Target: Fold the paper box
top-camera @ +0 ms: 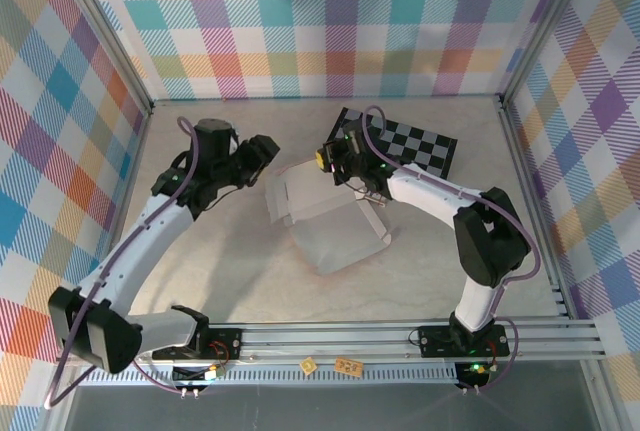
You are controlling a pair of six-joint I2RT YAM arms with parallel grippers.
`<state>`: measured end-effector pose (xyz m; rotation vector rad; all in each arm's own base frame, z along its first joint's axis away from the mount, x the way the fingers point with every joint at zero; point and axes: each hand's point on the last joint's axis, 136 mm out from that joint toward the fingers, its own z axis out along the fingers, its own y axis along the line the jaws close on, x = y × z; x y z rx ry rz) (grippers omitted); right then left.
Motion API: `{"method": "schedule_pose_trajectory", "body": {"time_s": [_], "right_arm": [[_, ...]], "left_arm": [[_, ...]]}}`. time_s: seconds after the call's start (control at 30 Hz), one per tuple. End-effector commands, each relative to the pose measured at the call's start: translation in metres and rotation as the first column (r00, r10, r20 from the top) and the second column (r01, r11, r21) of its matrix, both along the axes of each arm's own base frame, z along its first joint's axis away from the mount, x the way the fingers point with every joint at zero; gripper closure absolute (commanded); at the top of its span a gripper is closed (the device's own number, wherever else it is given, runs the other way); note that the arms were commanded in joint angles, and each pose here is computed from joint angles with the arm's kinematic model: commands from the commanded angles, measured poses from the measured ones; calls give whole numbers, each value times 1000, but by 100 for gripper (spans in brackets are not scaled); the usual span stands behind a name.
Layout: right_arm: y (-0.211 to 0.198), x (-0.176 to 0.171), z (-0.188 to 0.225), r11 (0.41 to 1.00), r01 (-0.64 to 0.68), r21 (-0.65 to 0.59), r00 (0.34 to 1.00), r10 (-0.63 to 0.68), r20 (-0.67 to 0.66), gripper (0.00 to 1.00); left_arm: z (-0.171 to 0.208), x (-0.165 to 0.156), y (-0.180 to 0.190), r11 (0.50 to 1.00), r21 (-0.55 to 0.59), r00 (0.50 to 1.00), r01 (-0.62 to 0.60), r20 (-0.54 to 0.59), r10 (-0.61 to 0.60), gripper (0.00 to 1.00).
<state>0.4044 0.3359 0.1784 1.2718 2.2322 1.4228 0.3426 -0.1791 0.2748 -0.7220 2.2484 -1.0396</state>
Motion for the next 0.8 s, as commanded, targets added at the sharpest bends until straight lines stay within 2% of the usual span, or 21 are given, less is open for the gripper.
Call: {"method": "schedule_pose_trajectory", "body": {"time_s": [0.0, 0.07, 0.2, 0.37, 0.6, 0.77], "right_arm": [[8, 6, 9, 1000, -2, 21, 999, 1, 43, 100], [8, 6, 7, 1000, 0, 20, 999, -1, 40, 100], [7, 5, 7, 1000, 5, 22, 999, -6, 40, 100], [7, 4, 7, 1000, 2, 27, 999, -3, 37, 100], [7, 3, 8, 999, 5, 32, 999, -6, 32, 100], [8, 3, 10, 999, 2, 40, 999, -3, 33, 100]], "left_arm": [[-18, -11, 1, 991, -38, 971, -125, -211, 115, 46], [-21, -6, -3, 990, -45, 968, -131, -220, 119, 46], [-32, -6, -4, 990, 15, 958, -139, -253, 138, 45], [-40, 5, -14, 991, -9, 961, -133, -244, 127, 44], [-58, 18, -19, 993, 34, 962, -110, -250, 115, 44], [-60, 24, -26, 995, 17, 966, -100, -237, 101, 44]]}}
